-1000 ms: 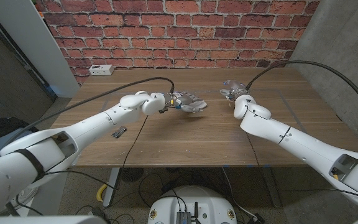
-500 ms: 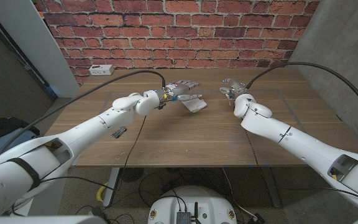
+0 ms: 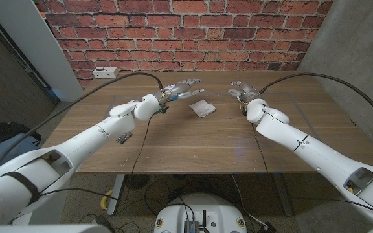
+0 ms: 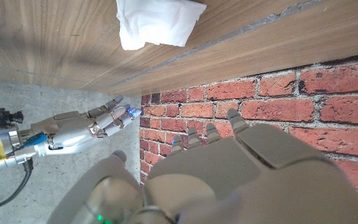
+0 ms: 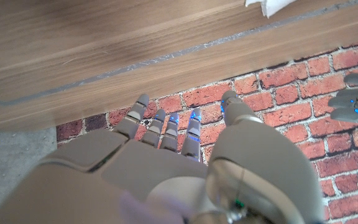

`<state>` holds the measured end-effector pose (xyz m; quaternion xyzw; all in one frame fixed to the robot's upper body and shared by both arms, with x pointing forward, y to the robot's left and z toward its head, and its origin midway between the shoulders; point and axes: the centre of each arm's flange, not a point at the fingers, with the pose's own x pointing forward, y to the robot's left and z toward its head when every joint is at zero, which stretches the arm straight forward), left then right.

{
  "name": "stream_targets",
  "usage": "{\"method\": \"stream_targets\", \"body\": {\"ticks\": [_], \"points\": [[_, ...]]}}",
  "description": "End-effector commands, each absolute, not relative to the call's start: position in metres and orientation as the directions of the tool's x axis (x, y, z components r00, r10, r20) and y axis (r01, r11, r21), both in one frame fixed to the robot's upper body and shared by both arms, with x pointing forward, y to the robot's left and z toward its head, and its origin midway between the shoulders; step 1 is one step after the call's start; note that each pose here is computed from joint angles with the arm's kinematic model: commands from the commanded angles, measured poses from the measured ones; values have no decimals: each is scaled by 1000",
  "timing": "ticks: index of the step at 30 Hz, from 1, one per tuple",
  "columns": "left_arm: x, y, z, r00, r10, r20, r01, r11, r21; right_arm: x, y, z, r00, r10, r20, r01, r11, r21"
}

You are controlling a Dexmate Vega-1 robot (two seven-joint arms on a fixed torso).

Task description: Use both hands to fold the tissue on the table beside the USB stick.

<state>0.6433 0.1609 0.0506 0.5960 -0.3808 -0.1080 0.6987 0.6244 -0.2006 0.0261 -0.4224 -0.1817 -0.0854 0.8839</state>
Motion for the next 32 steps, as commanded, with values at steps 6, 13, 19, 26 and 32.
{"method": "stream_targets", "body": {"ticks": [6,13,19,26,32], "points": [[642,207,40,685,-559,467,-117,549,828,620,-203,16,874,110,474,148,868,-474],[646,237,27,697,-509,504,-15,693,720,616,-194,8,853,127,507,86,923,-375],[657,264,9,706,-500,501,139,792,595,612,-192,1,817,139,560,20,963,-268],[661,276,-6,715,-474,514,188,839,511,605,-213,-4,760,40,649,25,996,-91],[668,281,-19,740,-419,526,201,884,422,593,-213,-9,731,10,682,31,998,-47]]}}
